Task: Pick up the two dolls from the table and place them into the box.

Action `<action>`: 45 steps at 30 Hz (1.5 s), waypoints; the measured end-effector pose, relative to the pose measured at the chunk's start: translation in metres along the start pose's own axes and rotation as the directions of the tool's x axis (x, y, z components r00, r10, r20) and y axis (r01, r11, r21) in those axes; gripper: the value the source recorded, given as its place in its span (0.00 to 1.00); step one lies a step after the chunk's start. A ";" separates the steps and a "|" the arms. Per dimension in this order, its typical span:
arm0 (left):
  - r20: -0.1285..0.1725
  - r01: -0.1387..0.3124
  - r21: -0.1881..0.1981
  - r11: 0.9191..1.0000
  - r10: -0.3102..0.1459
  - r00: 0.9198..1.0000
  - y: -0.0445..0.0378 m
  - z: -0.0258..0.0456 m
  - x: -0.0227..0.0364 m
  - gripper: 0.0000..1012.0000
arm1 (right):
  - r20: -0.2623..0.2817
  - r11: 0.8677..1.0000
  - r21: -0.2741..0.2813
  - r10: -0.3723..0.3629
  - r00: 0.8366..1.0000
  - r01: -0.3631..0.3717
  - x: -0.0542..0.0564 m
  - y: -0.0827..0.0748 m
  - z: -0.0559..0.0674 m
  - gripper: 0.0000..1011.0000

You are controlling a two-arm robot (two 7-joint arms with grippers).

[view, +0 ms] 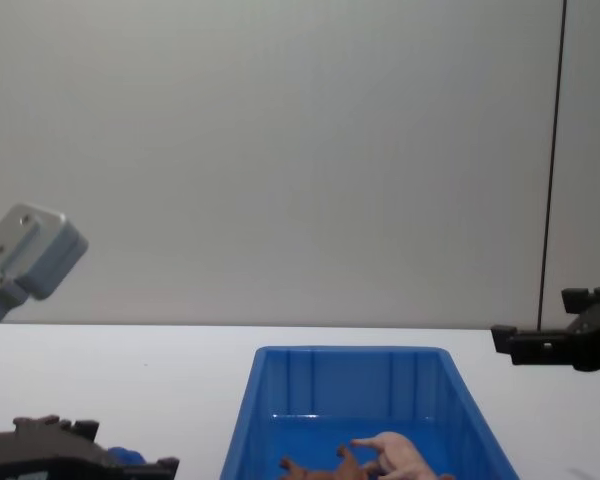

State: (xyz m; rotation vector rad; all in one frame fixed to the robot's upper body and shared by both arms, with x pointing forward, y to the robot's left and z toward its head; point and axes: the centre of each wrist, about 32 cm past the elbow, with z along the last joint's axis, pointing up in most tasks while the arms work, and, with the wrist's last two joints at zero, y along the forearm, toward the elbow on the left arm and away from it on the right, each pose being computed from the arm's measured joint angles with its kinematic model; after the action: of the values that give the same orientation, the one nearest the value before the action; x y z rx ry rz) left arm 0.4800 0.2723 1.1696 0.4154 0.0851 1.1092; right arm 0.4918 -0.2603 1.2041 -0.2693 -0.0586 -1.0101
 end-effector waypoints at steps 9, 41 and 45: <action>-0.003 0.011 0.050 0.999 -0.010 1.000 -0.0041 -0.0064 0.0111 0.99 | 0.000 1.000 0.000 0.000 1.000 0.000 0.000 0.000 0.000 0.99; 0.014 0.026 0.060 0.998 -0.026 1.000 -0.0157 -0.0129 0.0369 0.87 | 0.001 1.000 0.000 0.000 1.000 0.000 0.000 0.000 0.000 0.99; 0.010 0.030 0.057 0.998 -0.031 0.999 -0.0161 -0.0144 0.0384 0.75 | 0.001 1.000 0.000 0.000 1.000 0.000 0.000 0.000 0.000 0.99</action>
State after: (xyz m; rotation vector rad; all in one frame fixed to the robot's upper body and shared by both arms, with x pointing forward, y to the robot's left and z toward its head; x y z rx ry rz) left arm 0.5070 0.3041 1.1557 0.4696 0.1137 1.0762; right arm 0.4918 -0.2603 1.2041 -0.2699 -0.0590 -1.0101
